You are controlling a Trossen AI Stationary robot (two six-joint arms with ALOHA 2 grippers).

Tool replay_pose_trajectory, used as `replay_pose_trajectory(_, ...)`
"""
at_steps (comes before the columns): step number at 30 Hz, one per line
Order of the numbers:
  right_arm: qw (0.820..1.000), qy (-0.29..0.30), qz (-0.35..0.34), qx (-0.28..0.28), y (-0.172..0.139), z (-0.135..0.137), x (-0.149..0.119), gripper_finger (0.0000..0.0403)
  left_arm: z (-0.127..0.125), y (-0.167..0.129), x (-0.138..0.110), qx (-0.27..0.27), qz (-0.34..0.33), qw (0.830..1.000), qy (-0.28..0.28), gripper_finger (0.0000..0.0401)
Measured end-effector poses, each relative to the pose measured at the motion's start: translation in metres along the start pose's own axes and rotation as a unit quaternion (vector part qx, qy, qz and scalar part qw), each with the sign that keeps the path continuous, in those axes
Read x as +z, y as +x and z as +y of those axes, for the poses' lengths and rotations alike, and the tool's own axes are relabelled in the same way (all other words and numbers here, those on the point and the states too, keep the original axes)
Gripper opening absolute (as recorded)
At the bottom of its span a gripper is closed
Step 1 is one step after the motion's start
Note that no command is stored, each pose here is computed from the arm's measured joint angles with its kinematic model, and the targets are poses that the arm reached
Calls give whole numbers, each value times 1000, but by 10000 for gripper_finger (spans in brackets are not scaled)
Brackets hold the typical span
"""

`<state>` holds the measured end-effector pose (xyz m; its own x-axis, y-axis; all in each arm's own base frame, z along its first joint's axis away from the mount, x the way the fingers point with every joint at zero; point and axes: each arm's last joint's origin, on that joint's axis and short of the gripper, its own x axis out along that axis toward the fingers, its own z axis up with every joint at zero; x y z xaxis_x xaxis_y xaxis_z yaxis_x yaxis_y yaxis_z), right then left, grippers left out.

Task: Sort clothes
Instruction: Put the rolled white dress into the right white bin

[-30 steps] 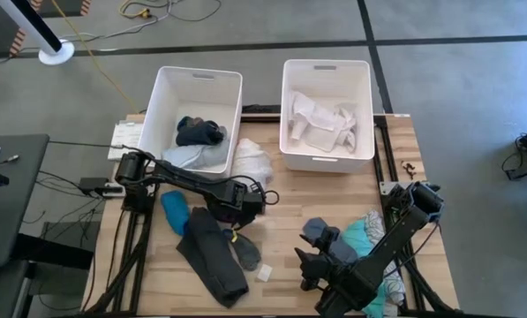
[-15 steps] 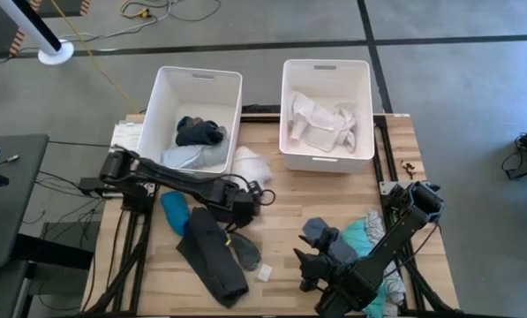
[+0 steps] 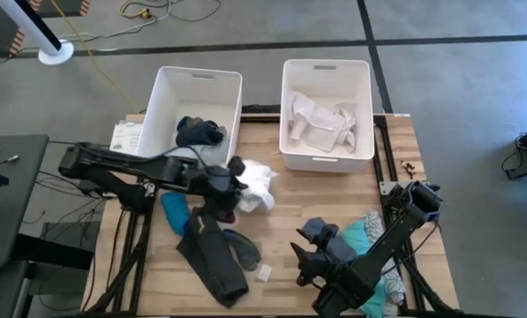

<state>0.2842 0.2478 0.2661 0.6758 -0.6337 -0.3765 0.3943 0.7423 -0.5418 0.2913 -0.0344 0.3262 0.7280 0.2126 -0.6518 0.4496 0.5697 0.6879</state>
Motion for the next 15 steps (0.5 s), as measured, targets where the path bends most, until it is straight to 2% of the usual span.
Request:
replay_pose_trajectory(8,999,10,-25,-40,16,-5,8,244,11,-51,-1,46,-87,994,-44,25)
replay_pose_trajectory(15,997,0,-31,-67,37,-8,19,266,5,-67,6,44,-122,991,-41,25)
